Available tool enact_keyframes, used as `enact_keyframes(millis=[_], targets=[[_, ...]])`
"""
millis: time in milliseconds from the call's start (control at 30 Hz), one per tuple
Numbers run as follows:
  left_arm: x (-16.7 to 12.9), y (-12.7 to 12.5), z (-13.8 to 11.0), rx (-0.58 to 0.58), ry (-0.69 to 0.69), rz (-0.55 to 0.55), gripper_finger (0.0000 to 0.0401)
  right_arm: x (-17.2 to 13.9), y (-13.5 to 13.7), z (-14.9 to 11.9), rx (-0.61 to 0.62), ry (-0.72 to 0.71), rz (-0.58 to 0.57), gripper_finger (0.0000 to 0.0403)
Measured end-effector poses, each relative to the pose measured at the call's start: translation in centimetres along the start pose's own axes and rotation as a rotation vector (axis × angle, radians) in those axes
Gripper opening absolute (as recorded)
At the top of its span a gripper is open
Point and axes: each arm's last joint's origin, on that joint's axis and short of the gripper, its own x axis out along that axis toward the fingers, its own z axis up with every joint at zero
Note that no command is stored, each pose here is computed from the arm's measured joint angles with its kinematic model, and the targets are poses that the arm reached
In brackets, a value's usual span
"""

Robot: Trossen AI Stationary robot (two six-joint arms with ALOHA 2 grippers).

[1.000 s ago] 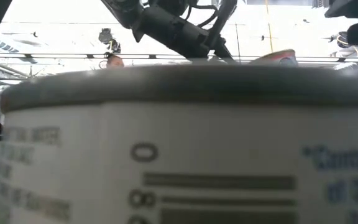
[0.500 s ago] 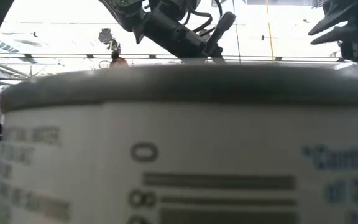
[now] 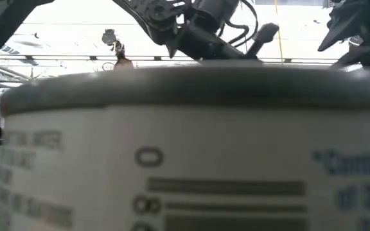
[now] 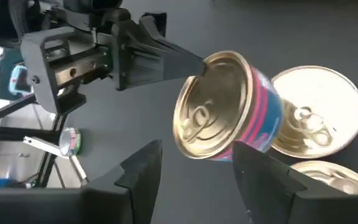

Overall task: Stack canned seafood by type on shelf
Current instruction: Put the blue tuna can on the shelf

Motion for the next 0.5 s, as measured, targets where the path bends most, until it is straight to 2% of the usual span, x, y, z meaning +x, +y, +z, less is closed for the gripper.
enact_keyframes(millis=[200, 500], targets=[[1.4, 0.4, 0.0, 0.005, 0.012, 0.026, 0.0, 0.3, -0.9, -0.2, 0.011, -0.002, -0.114, 0.0189], [1.6, 0.7, 0.4, 0.002, 0.008, 0.027, 0.0, 0.9, -1.3, -0.4, -0.016, -0.017, -0.21, 0.0171]])
